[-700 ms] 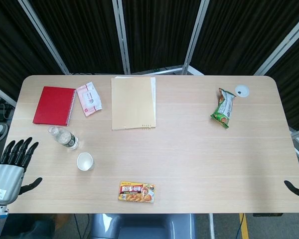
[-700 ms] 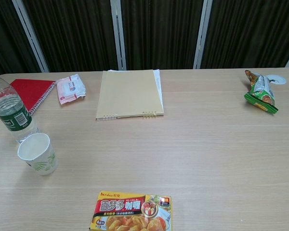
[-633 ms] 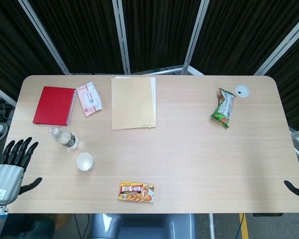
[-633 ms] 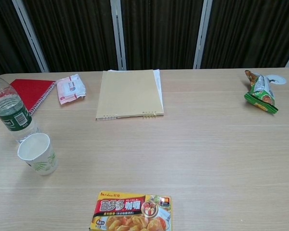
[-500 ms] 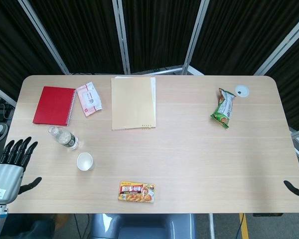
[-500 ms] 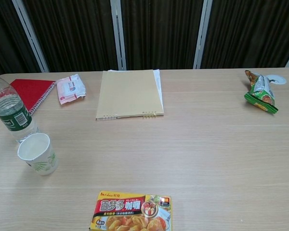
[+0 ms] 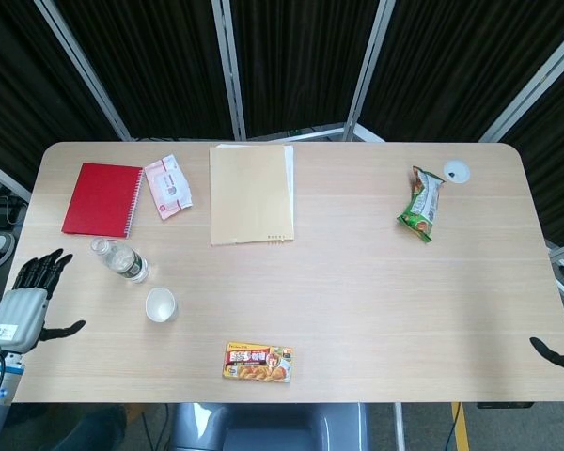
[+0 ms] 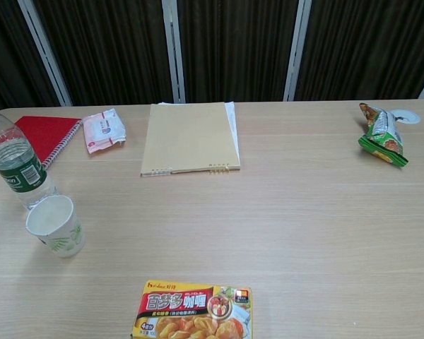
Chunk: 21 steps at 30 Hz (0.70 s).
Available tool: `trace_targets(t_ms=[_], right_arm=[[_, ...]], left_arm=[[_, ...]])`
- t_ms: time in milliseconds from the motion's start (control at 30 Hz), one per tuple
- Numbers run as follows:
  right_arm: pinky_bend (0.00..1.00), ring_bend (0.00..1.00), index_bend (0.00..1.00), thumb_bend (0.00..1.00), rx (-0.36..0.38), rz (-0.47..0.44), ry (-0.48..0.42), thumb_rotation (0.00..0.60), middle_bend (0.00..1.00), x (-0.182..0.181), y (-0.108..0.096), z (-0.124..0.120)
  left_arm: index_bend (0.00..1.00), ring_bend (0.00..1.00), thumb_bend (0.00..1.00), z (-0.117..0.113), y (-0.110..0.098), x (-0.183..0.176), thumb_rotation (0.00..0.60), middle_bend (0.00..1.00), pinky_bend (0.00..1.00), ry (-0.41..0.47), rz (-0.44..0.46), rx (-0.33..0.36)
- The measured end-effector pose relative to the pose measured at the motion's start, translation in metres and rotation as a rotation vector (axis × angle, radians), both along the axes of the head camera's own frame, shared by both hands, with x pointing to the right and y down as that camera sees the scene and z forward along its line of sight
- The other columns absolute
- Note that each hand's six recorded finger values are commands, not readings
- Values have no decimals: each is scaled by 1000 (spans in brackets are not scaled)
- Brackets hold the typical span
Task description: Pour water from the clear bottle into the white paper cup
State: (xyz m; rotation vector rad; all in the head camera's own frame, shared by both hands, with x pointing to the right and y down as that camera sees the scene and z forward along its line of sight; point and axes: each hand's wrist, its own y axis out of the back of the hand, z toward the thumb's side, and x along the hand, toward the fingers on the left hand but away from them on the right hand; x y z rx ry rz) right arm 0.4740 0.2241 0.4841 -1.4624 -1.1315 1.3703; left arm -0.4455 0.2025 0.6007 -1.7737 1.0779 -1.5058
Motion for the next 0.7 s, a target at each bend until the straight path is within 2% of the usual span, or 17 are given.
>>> trace_targets(t_ms=[200,300,700], right_arm=[[0,0,0,0,-2,-5,-13,600,0,-1,0,0],[0,0,0,0,-4,-3,-18,600,0,-1,0,0],[0,0,0,0,-26,18,-4,600,0,6,-2,7]], left_arm=[[0,0,0,36,-16,-20,600,0,0,108,-170,-75],[0,0,0,49,-24,-16,600,0,0,182,-237,-92],[0,0,0,93,-49,3,600,0,0,411,-381,-104]])
